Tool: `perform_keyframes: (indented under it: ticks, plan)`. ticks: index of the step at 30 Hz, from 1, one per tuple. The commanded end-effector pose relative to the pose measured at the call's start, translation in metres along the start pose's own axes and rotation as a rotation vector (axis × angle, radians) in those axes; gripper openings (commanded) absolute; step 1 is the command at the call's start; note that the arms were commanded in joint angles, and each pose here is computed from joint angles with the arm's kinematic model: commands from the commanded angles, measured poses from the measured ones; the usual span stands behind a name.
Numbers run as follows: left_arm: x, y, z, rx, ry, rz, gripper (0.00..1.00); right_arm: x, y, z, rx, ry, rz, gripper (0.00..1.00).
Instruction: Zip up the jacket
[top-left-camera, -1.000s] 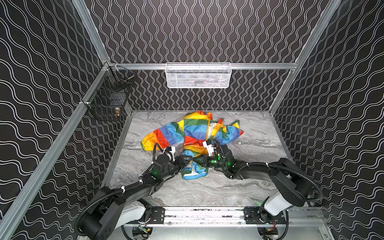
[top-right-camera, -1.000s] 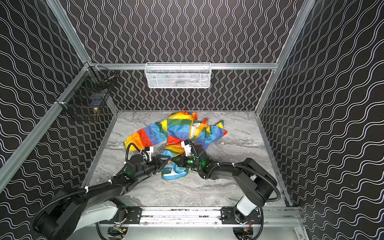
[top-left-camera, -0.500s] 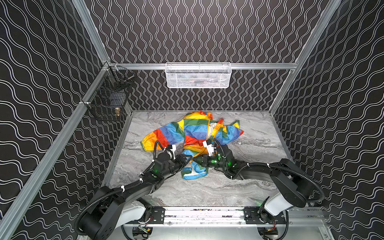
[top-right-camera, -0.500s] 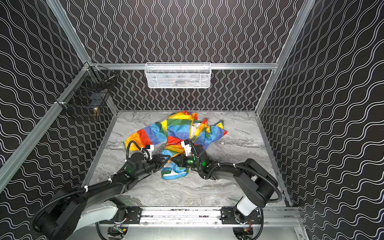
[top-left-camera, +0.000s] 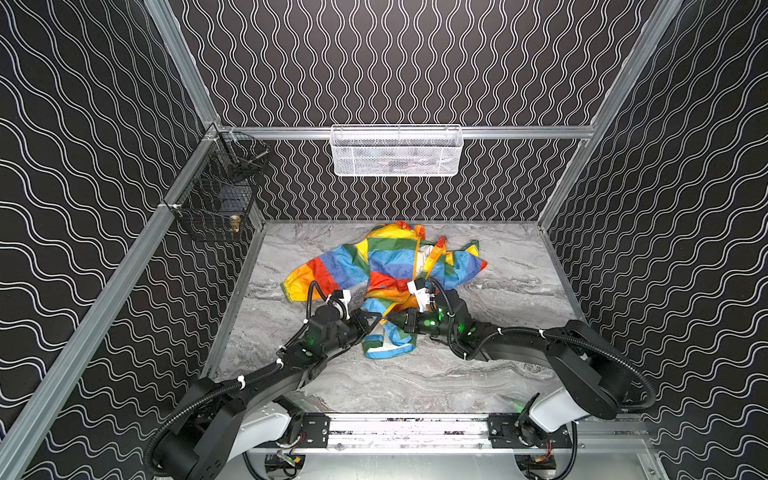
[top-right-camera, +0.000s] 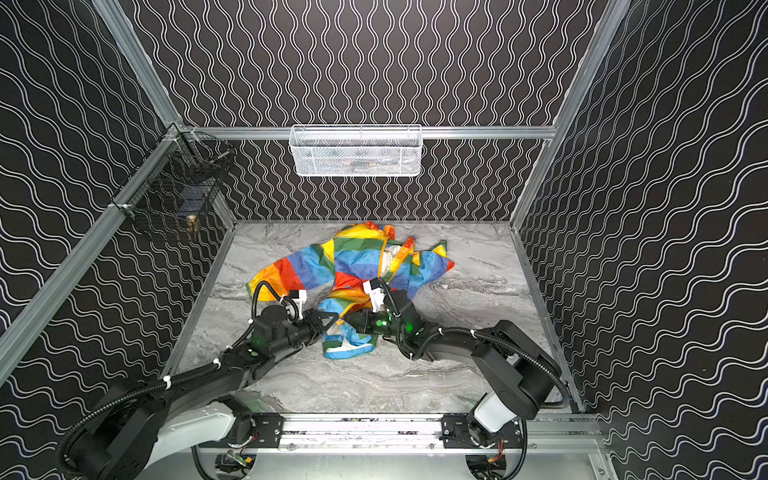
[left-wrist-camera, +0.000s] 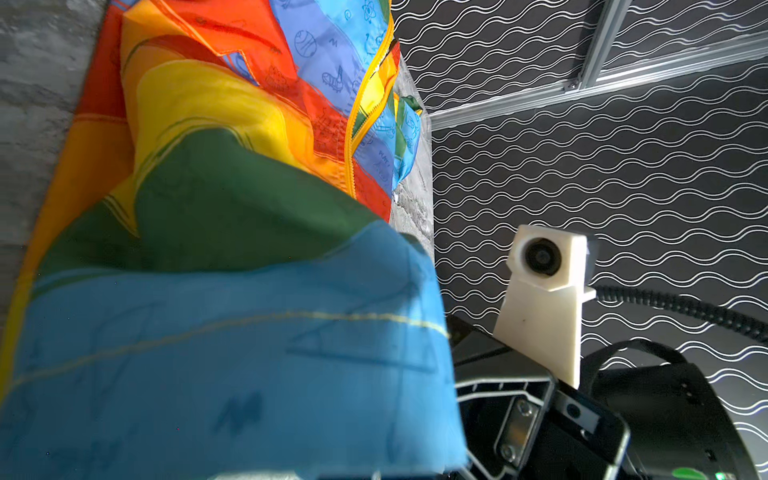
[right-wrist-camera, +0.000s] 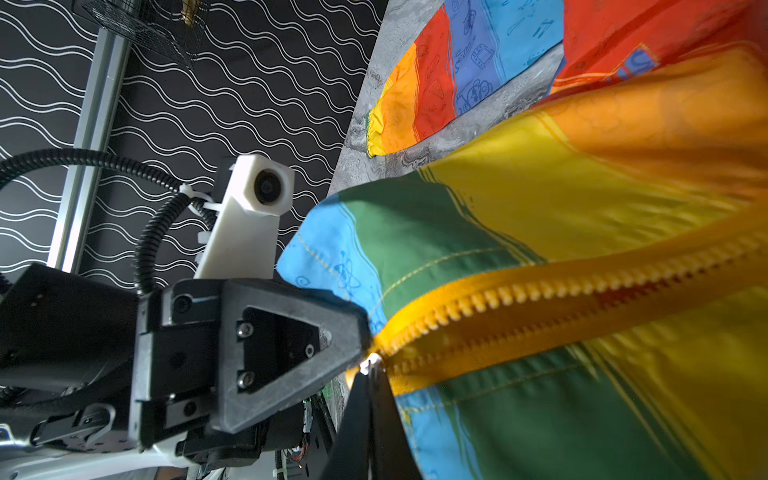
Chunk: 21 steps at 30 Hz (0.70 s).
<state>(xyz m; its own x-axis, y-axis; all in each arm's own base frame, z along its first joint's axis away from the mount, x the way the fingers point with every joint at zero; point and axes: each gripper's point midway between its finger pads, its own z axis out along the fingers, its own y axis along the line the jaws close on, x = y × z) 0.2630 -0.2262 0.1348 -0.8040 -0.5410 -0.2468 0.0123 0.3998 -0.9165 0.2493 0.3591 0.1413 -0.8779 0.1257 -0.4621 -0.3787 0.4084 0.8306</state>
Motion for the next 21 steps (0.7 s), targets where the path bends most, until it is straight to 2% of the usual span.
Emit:
perform_keyframes:
  ticks: [1,3,15,21]
  plan:
    - [-0.001,-0.007,-0.001,0.027,-0.005,0.008,0.02,-0.004,0.001,-0.002,0.007,-0.019,-0.015,0.00]
    - [-0.002,-0.009,-0.002,0.029,-0.008,0.017,0.00,-0.006,0.000,-0.003,0.023,-0.025,-0.021,0.00]
    - [0.005,-0.038,-0.008,0.054,0.075,0.118,0.00,-0.021,-0.008,-0.013,0.160,-0.071,-0.076,0.00]
    - [0.008,-0.042,-0.013,0.056,0.095,0.126,0.00,-0.030,-0.009,-0.017,0.200,-0.103,-0.088,0.00]
